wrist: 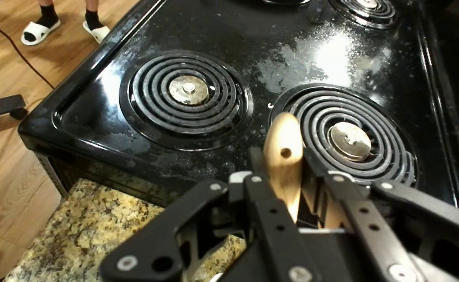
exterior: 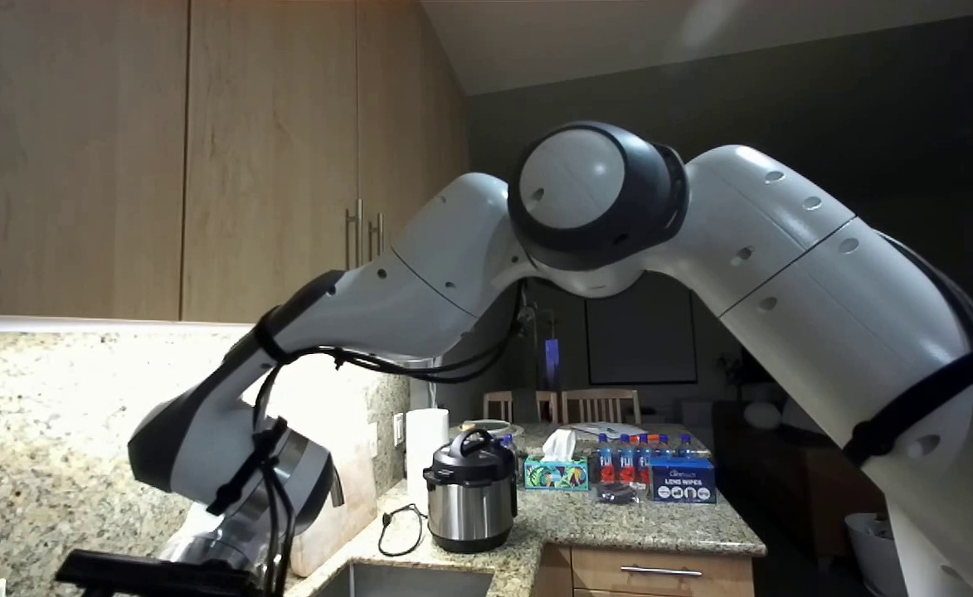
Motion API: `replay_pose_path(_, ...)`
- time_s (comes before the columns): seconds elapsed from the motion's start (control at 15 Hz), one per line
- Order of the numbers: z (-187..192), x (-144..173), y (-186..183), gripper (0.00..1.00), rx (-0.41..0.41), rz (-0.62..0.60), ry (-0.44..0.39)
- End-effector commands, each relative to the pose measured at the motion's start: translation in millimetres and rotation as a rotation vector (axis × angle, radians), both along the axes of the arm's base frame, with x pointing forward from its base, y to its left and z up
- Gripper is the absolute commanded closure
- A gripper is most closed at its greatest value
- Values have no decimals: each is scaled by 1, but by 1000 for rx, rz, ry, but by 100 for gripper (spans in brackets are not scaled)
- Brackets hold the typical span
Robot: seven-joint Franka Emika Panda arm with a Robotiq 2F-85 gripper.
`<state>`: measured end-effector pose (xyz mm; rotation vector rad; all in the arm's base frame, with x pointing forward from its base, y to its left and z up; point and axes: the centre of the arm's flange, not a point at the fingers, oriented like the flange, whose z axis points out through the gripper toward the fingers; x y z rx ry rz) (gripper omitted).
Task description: Use the spatula to stir the pot
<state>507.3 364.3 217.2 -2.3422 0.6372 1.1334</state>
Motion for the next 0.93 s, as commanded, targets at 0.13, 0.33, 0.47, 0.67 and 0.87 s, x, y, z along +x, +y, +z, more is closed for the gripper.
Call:
replay_pose_path(0.13,5,9,23,42,-54,57,11)
replay_pose_path(0.33,9,11,27,24,-61,76,3)
replay_pose_path(0.47,13,11,27,11,-63,74,-3)
replay_pose_path(0.67,20,6,23,0,-65,77,-28)
replay_pose_path(0.87,25,-3,15,0,-77,67,-50)
